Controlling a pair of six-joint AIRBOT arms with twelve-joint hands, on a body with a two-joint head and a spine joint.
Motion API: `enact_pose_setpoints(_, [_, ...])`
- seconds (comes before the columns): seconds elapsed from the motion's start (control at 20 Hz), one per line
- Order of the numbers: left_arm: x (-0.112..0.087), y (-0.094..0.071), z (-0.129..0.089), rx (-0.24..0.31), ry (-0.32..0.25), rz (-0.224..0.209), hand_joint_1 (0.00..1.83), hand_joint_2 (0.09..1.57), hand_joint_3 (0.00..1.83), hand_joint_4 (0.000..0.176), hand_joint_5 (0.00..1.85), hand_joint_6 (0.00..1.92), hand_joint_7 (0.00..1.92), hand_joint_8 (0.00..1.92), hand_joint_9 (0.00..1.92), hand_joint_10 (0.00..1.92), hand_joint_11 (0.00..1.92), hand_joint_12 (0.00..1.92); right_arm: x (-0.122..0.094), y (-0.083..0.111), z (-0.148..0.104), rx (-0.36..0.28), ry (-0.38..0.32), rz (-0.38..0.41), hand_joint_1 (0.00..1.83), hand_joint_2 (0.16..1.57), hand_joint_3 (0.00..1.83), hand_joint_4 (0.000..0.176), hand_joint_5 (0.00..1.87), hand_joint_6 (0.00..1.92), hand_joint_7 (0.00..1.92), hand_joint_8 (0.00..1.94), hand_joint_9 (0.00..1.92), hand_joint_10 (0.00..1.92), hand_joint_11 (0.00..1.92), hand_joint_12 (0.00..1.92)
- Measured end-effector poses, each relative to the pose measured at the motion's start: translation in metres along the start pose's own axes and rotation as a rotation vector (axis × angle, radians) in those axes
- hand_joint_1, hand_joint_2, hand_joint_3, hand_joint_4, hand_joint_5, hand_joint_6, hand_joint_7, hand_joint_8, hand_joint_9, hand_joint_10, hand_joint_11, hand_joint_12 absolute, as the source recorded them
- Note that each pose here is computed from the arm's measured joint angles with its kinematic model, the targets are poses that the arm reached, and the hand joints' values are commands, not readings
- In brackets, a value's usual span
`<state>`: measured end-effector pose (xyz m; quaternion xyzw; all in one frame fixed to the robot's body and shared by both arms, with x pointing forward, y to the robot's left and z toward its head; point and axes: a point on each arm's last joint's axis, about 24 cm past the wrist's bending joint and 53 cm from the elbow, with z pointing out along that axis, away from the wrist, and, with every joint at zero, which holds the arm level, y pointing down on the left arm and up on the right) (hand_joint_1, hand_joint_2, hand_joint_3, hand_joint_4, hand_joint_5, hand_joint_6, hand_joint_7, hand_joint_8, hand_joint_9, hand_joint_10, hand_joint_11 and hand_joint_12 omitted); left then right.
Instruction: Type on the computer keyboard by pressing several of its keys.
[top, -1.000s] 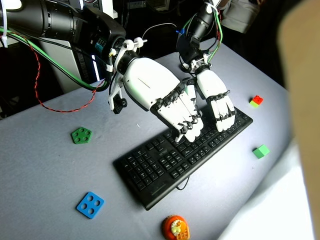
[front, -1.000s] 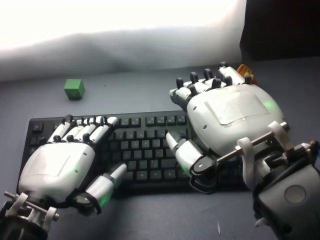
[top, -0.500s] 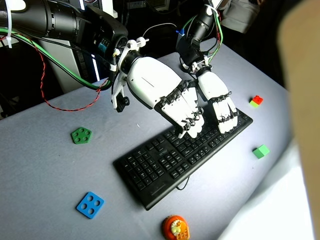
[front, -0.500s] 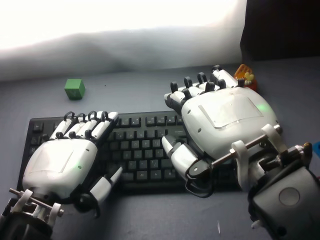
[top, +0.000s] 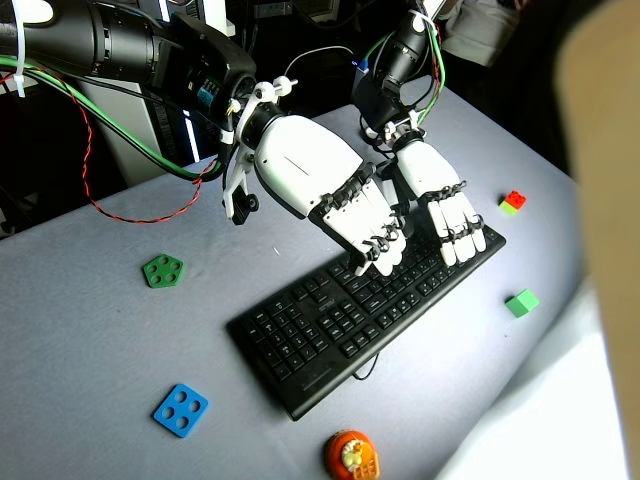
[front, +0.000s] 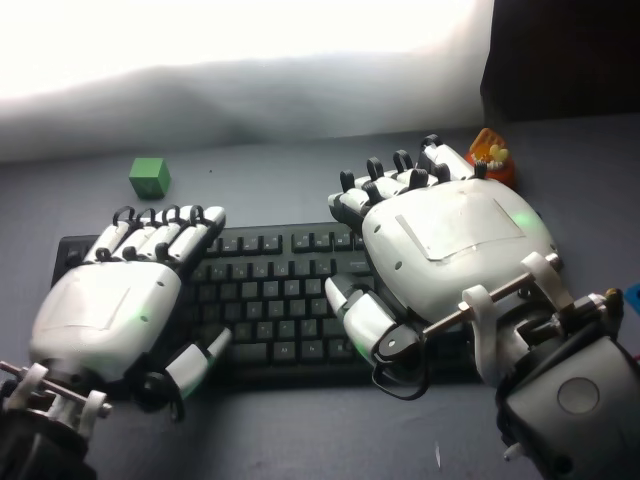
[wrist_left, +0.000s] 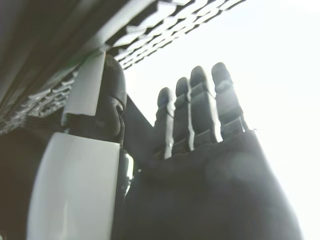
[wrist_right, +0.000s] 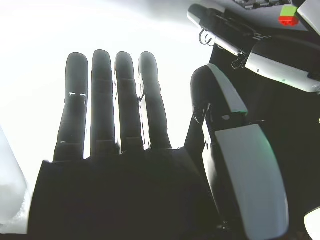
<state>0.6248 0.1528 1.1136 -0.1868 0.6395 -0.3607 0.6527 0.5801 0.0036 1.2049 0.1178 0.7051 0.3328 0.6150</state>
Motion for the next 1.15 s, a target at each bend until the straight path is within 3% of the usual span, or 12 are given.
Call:
enact_pose_setpoints(0.05, [0.002,-0.003,-0.002,0.007,0.022,0.003,0.27,1.35,0.01,0.022,0.21,0.01,0.21,0.0,0.22,0.01,0.0,0.53,0.0,0.0,0.0,0.0,0.0,0.0,0.49,1.37,0.0,0.0,0.43,0.08,0.44,0.01,0.36,0.08,0.0,1.33])
enact_pose_setpoints(0.15, [0.001,-0.009,-0.005,0.018,0.054,0.008,0.07,1.37,0.0,0.009,0.26,0.02,0.26,0.01,0.25,0.02,0.0,0.56,0.005,0.0,-0.001,-0.005,0.01,-0.012,0.46,1.37,0.0,0.0,0.44,0.09,0.44,0.01,0.37,0.09,0.0,1.35])
enact_pose_setpoints(0.35, [-0.019,-0.007,-0.008,0.005,0.056,0.036,0.0,1.36,0.0,0.012,0.28,0.01,0.25,0.0,0.24,0.01,0.0,0.54,0.01,0.003,-0.003,-0.01,0.025,-0.009,0.48,1.36,0.0,0.0,0.44,0.09,0.44,0.0,0.38,0.09,0.0,1.36])
enact_pose_setpoints(0.55, [-0.024,-0.011,-0.01,0.0,0.079,0.041,0.0,1.37,0.0,0.0,0.4,0.03,0.4,0.03,0.4,0.05,0.0,0.9,0.012,0.005,-0.003,-0.012,0.029,-0.007,0.25,1.33,0.0,0.0,0.54,0.14,0.58,0.05,0.49,0.15,0.0,1.42])
enact_pose_setpoints(0.6, [-0.028,-0.013,-0.009,0.004,0.082,0.043,0.03,1.38,0.0,0.0,0.53,0.07,0.55,0.08,0.51,0.11,0.0,1.06,0.012,0.005,-0.003,-0.012,0.029,-0.007,0.21,1.32,0.0,0.0,0.59,0.32,0.73,0.19,0.48,0.64,0.0,1.6])
enact_pose_setpoints(0.65, [-0.034,-0.017,-0.007,0.011,0.077,0.046,0.07,1.38,0.0,0.0,0.62,0.11,0.69,0.11,0.55,0.32,0.0,1.23,0.012,0.005,-0.003,-0.012,0.029,-0.007,0.24,1.31,0.0,0.0,0.58,0.63,0.71,0.57,0.45,1.06,0.02,1.76])
enact_pose_setpoints(0.7, [-0.038,-0.019,-0.007,0.014,0.071,0.047,0.11,1.37,0.0,0.0,0.67,0.49,0.78,0.58,0.6,0.87,0.03,1.54,0.013,0.004,-0.003,-0.011,0.029,-0.009,0.28,1.31,0.0,0.0,0.67,0.86,0.78,0.96,0.57,1.36,0.17,1.88])
enact_pose_setpoints(0.75, [-0.043,-0.02,-0.008,0.011,0.069,0.047,0.07,1.4,0.0,0.0,0.74,0.86,0.81,1.05,0.65,1.32,0.27,1.79,0.015,0.003,-0.004,-0.008,0.033,-0.01,0.29,1.31,0.0,0.0,0.76,1.03,0.86,1.19,0.69,1.49,0.37,1.91])
enact_pose_setpoints(0.8, [-0.045,-0.02,-0.009,0.009,0.071,0.049,0.03,1.41,0.0,0.0,0.77,1.02,0.83,1.23,0.7,1.51,0.42,1.89,0.015,0.002,-0.004,-0.005,0.035,-0.009,0.28,1.31,0.0,0.0,0.79,1.15,0.89,1.32,0.74,1.61,0.49,1.92])
enact_pose_setpoints(0.9, [-0.046,-0.023,-0.011,0.006,0.084,0.042,0.01,1.44,0.01,0.0,0.82,1.36,1.0,1.42,0.87,1.72,0.65,1.92,0.015,0.003,-0.004,-0.008,0.033,-0.01,0.2,1.35,0.01,0.0,0.81,1.5,1.04,1.52,0.93,1.83,0.73,1.92])
enact_pose_setpoints(1.0, [-0.05,-0.026,-0.013,0.007,0.089,0.042,0.06,1.47,0.01,0.0,0.79,1.47,1.03,1.53,0.93,1.81,0.7,1.92,0.015,0.003,-0.004,-0.009,0.034,-0.009,0.17,1.4,0.02,0.0,0.85,1.65,1.17,1.59,1.08,1.88,0.91,1.92])
enact_pose_setpoints(1.15, [-0.06,-0.022,-0.014,-0.011,0.074,0.044,0.08,1.5,0.01,0.0,0.79,1.63,1.05,1.62,0.98,1.87,0.77,1.92,0.015,0.003,-0.004,-0.009,0.034,-0.01,0.17,1.44,0.02,0.0,0.88,1.68,1.19,1.66,1.18,1.92,1.02,1.92])
